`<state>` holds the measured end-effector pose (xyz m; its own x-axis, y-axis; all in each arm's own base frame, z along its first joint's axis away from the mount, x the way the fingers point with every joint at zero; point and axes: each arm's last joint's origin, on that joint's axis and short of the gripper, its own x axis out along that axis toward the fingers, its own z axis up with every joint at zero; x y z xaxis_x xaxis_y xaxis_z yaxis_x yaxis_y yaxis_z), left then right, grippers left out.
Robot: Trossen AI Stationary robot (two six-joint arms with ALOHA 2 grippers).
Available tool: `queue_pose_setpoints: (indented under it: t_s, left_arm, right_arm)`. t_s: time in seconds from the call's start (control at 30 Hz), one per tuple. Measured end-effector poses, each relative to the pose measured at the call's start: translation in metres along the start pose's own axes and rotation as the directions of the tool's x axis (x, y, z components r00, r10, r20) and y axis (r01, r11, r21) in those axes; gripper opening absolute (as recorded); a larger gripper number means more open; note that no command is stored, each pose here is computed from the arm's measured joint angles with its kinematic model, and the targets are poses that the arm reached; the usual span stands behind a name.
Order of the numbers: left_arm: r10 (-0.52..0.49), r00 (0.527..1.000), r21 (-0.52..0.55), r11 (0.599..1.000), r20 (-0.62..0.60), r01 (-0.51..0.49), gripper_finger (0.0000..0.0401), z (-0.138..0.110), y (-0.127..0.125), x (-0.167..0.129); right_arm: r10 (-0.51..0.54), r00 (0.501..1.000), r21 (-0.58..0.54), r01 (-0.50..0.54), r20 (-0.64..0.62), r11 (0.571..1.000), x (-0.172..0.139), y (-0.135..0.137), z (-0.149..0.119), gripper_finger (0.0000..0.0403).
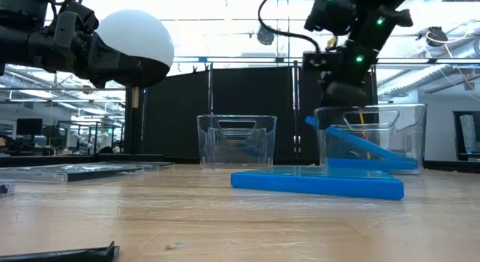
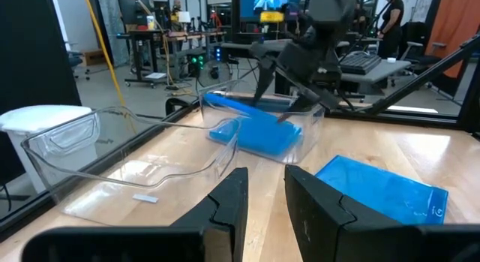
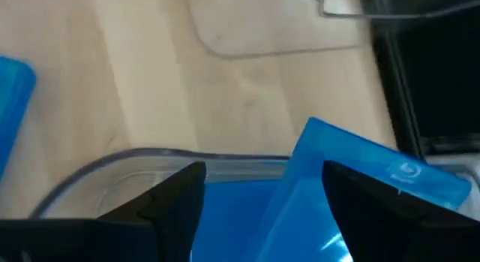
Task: Pick & place jewel cases by type
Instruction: Put the right blue CD case into the right transparent bin
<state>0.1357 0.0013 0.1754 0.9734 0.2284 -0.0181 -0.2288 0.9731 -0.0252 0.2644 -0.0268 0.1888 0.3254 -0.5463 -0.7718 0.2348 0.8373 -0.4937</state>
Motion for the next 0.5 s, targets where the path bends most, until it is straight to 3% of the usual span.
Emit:
queue_pose_setpoints:
  t_s: [0.2,0.5]
  left_arm:
    - [0.0,1.0,0.0,1.0,0.001,0.0,0.0097,0.0001,0.0,0.0]
    - [0.0,1.0,0.0,1.0,0.0,0.0,0.0097,0.0,0.0,0.0]
  right_arm:
    - [-0.168,0.984,0.058,0.171,-0.058,0.984,0.0121,0.0052,-0.0032,0.0243]
    - [-0.17,0.983,0.193,0.182,-0.075,0.964,0.0108,0.0042,-0.0063,0.0184]
